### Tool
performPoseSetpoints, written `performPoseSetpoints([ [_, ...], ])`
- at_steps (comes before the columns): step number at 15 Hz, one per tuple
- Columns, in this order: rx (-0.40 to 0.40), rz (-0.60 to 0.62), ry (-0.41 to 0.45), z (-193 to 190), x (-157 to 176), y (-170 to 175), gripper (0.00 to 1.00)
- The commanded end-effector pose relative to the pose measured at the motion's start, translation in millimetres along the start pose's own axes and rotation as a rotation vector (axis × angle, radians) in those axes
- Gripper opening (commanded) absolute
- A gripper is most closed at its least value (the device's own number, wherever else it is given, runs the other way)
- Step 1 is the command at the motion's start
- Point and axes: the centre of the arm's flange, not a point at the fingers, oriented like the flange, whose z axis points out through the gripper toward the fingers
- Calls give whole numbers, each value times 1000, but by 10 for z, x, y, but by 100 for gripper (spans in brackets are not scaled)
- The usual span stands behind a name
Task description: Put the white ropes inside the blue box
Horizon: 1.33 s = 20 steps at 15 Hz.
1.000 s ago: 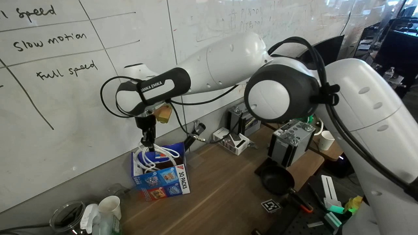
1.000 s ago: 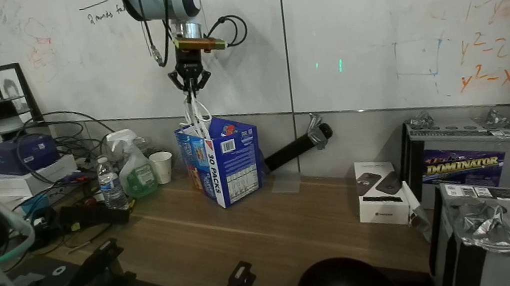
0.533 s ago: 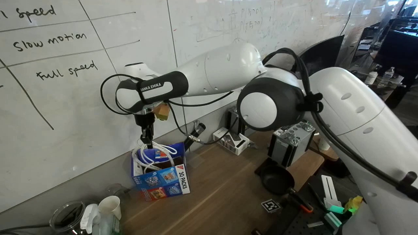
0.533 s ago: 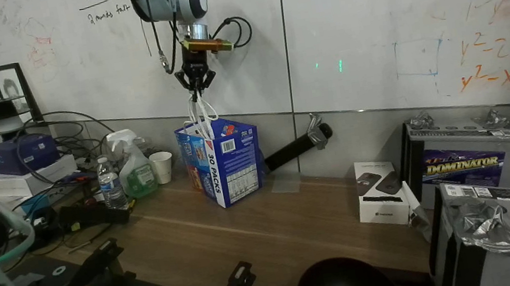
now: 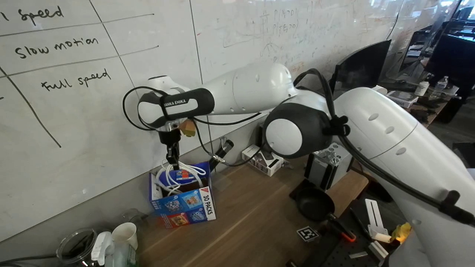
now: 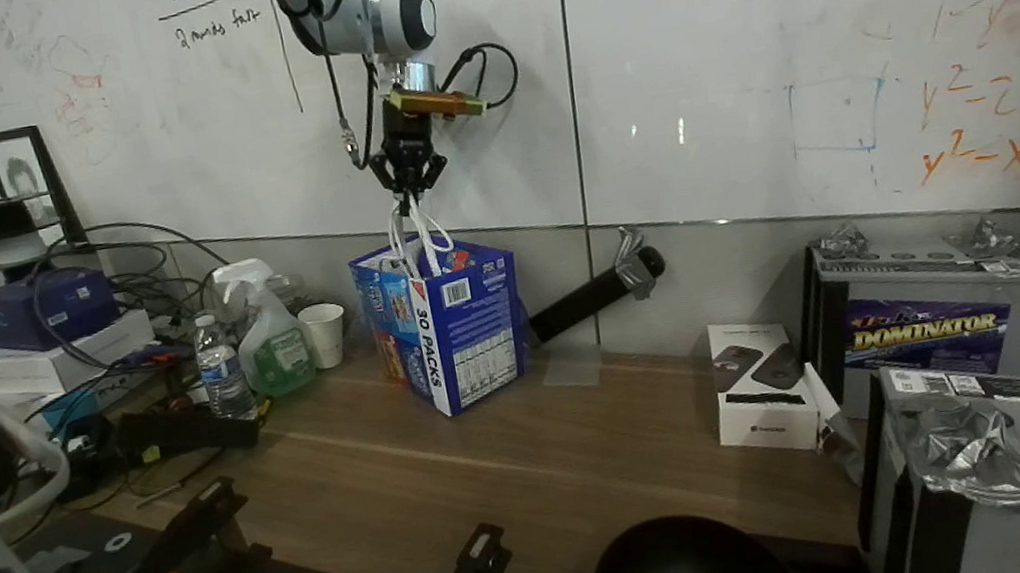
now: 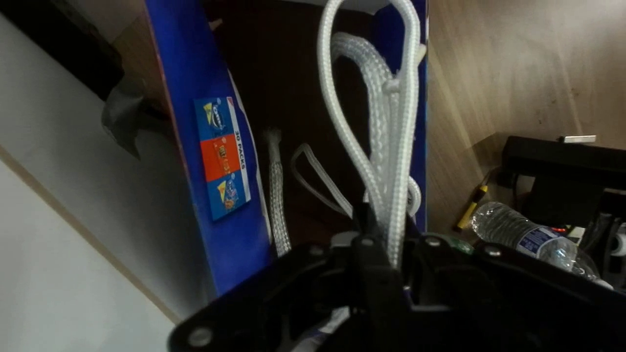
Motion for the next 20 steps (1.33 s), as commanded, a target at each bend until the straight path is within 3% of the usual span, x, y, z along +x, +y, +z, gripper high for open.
performPoseSetpoints([
  [1, 42, -14, -1, -78, 155, 242, 42],
  [5, 67, -12, -20, -50, 136, 237, 73],
  [9, 24, 97, -64, -308, -22, 125, 100],
  [12, -54, 225, -73, -740, -325, 37, 100],
  [20, -262, 624, -117, -1891, -1557, -38, 100],
])
